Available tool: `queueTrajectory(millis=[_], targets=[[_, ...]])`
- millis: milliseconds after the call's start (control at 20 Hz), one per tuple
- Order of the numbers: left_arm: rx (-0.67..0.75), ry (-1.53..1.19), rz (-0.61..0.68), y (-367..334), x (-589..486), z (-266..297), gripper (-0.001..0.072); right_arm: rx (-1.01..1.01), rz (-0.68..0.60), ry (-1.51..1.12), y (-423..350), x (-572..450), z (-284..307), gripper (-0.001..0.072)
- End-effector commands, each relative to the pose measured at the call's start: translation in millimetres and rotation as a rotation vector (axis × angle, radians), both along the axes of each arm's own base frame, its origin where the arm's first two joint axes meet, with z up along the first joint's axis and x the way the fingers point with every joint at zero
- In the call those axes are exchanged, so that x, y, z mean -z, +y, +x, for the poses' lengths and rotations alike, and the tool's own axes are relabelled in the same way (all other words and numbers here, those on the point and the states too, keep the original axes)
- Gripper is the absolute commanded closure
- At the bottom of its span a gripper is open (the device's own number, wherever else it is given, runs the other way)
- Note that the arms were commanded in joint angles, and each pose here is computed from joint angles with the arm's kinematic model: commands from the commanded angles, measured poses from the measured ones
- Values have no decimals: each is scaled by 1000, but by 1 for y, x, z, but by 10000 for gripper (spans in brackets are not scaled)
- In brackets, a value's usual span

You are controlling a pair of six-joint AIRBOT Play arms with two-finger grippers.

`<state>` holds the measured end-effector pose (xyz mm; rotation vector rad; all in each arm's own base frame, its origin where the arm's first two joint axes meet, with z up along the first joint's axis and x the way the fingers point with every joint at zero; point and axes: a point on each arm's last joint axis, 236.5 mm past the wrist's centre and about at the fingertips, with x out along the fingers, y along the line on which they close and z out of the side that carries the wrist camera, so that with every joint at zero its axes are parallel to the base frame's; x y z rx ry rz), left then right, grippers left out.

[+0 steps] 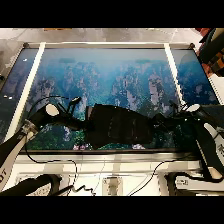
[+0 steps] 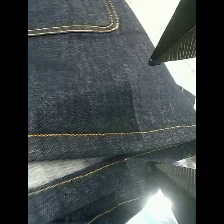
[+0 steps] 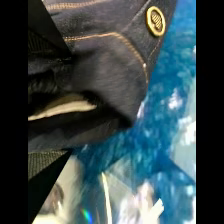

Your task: Fold the clothes and pants, and hang the long-sleeved shirts on hangers.

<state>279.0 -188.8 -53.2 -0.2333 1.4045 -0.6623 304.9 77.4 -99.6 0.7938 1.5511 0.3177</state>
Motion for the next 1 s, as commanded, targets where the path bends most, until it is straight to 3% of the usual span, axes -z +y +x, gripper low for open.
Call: queueTrajectory(millis=[0,150,200,350,450,500,800,950], targets=[[-12,-18,3,1,1,5,9,-50,169,-39,30,1,5,96],[-40,-80,13,2,3,22,15,-164,165,-108,54,6,3,104],[-42,-98,21,2,7,27,15,-198,157,-142,64,7,4,164],[-40,-66,42,2,31,29,16,-226,198,-234,102,-2,16,221],[-24,-11,56,-1,51,21,15,-212,234,-273,126,-11,23,540],[-19,7,60,-2,57,19,15,-199,238,-293,132,-15,30,617],[-22,-248,72,10,-19,85,14,-116,125,-673,89,-128,120,671],[-64,-460,54,23,-100,119,15,8,-74,-761,11,-200,136,671]])
